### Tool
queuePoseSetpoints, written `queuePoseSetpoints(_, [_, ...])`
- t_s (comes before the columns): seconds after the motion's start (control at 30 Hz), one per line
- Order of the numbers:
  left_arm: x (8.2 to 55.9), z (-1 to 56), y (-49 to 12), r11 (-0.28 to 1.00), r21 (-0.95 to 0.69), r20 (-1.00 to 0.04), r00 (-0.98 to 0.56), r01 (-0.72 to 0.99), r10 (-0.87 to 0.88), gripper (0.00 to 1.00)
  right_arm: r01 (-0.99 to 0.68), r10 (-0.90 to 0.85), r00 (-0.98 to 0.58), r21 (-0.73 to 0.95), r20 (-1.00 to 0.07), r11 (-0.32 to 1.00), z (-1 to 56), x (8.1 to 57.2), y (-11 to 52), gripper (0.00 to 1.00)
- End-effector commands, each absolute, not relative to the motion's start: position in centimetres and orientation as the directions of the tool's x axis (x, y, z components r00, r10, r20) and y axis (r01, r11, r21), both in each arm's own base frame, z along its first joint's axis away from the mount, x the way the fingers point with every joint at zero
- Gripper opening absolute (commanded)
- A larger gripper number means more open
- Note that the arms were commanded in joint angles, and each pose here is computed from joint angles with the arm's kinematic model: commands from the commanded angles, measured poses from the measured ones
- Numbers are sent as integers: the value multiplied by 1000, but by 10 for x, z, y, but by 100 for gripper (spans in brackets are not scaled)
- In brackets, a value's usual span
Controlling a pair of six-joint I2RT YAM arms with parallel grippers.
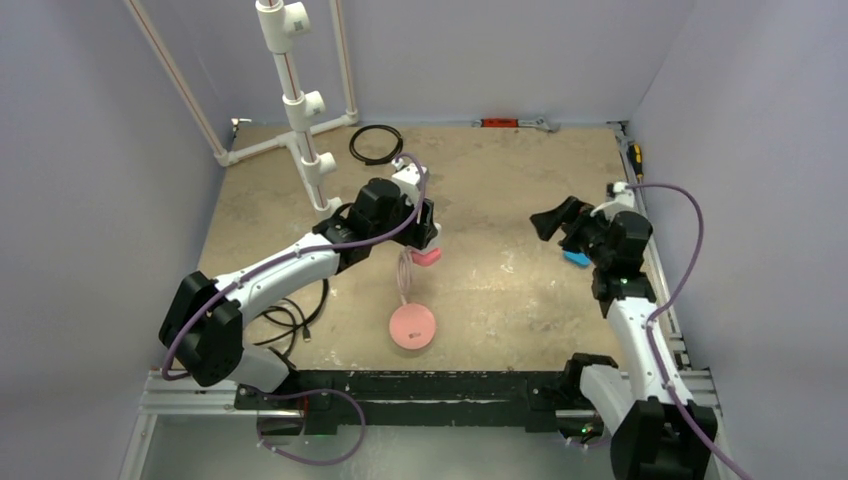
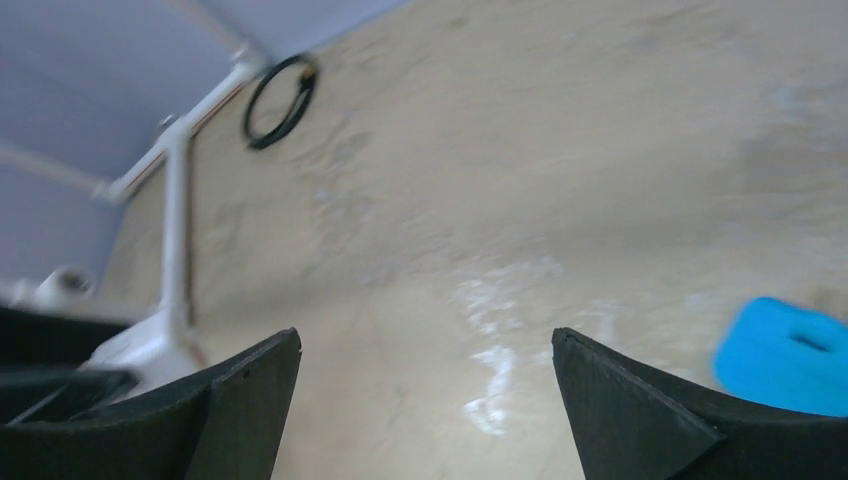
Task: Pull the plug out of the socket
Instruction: Place the plug at the center of the board, then remove the plug from the socket.
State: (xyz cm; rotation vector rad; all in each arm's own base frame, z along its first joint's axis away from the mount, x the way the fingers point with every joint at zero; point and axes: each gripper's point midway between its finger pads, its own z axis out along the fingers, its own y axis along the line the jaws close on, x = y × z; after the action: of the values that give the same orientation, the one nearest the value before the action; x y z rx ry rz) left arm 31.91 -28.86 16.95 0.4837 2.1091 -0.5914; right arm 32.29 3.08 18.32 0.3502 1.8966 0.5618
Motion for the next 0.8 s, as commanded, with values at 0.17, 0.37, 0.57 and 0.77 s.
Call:
queuePoseSetpoints(0.17, [315, 237, -302, 734, -322, -905, -422, 598, -52, 0, -388, 429, -551, 675, -716, 628, 191, 270, 159, 99])
queuePoseSetpoints(0.37, [308, 249, -306, 694, -334, -915, -397, 638, -75, 0, -447, 429, -593, 722, -681, 528, 187, 257, 200, 98])
queuePoseSetpoints(0.57, [300, 250, -318, 630, -357, -909, -413, 690, -63, 0, -588, 343, -515, 615, -786, 526, 200, 246, 233, 97])
queuePoseSetpoints(0.77, [286, 252, -334, 533, -391, -900, -434, 750, -49, 0, -592, 337, -401, 521, -852, 615, 207, 254, 238, 98])
